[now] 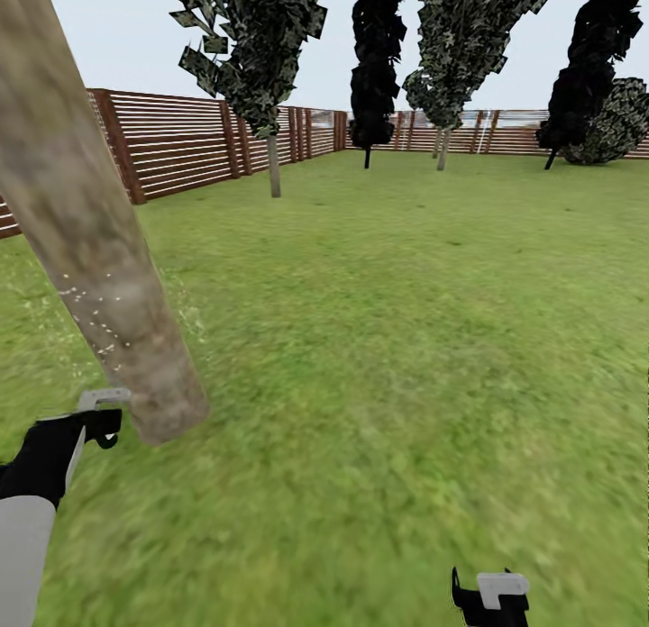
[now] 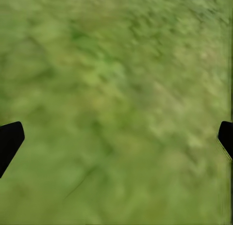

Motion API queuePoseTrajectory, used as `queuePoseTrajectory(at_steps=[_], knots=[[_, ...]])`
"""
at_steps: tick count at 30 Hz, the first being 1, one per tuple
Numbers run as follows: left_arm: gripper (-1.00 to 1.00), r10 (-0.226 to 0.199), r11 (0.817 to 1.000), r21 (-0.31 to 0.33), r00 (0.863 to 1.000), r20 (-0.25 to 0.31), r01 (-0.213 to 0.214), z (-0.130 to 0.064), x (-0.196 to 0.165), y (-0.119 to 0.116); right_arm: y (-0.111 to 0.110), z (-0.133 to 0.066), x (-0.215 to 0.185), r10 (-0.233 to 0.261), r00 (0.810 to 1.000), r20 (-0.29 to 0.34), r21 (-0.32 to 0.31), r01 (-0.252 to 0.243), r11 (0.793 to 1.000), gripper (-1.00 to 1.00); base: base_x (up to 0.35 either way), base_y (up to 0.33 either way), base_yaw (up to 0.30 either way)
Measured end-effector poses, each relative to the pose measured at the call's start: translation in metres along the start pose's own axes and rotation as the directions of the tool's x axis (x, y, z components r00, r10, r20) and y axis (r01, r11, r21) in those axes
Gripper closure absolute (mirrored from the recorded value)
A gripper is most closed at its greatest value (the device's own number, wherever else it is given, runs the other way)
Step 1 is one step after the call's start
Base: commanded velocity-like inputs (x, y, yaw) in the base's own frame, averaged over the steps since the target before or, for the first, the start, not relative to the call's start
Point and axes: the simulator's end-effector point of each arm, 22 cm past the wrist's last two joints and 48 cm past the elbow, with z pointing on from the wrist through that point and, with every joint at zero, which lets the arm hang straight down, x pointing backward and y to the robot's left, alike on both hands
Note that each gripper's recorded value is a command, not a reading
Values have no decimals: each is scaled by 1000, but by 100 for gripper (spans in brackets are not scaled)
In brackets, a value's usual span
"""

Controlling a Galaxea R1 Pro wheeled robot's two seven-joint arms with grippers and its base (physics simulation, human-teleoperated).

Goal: In the garden, pick up the pesticide atomizer on the floor and spray pesticide onto both trees until each tree trunk is fully covered.

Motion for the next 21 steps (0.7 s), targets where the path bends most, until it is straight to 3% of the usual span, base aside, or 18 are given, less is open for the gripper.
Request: queuePoseTrajectory(at_steps=[1, 4, 7, 9, 11, 13, 15, 17, 21], knots=[[100, -3, 1000, 6, 1000, 4, 2, 1, 4, -4, 0, 0, 0, 0, 1000, 0, 0, 0, 1000, -100, 25, -266, 0], [100, -18, 997, 72, 1000, 7, 18, 2, 10, -55, 0, 0, 0, 0, 1000, 0, 0, 0, 1000, -100, 3, -269, 4], [100, -20, 998, 56, 1000, 8, 20, 2, 10, -46, 1, 0, 0, 0, 1000, 0, -2, 0, 1000, -100, 0, -269, 184], [100, -77, 997, 14, 997, 8, 77, 2, 14, -12, 1, 0, 0, 0, 1000, 0, -2, 0, 1000, -100, 0, -269, 270], [100, -103, 995, 3, 995, 7, 103, 2, 16, -2, 1, 0, 0, 0, 1000, 0, -2, 0, 1000, -100, 8, -269, 276], [100, -100, 995, -17, 995, 5, 100, 2, 18, -4, 1, 0, 0, 0, 1000, -1, -2, 0, 1000, -100, 98, -269, 277], [100, -62, 996, -69, 998, -2, 62, 3, 20, -24, 1, 0, 0, 0, 1000, -1, -3, 0, 1000, -100, 127, -269, 278], [100, -46, 994, -101, 999, -4, 45, 2, 21, -26, 1, 0, 0, 1, 1000, -1, -2, -1, 1000, -100, 140, -268, 278], [100, -35, 994, -99, 999, -3, 35, 5, 30, -31, 1, 0, 0, 1, 1000, 0, -2, -1, 1000, -100, 188, -240, 278]])
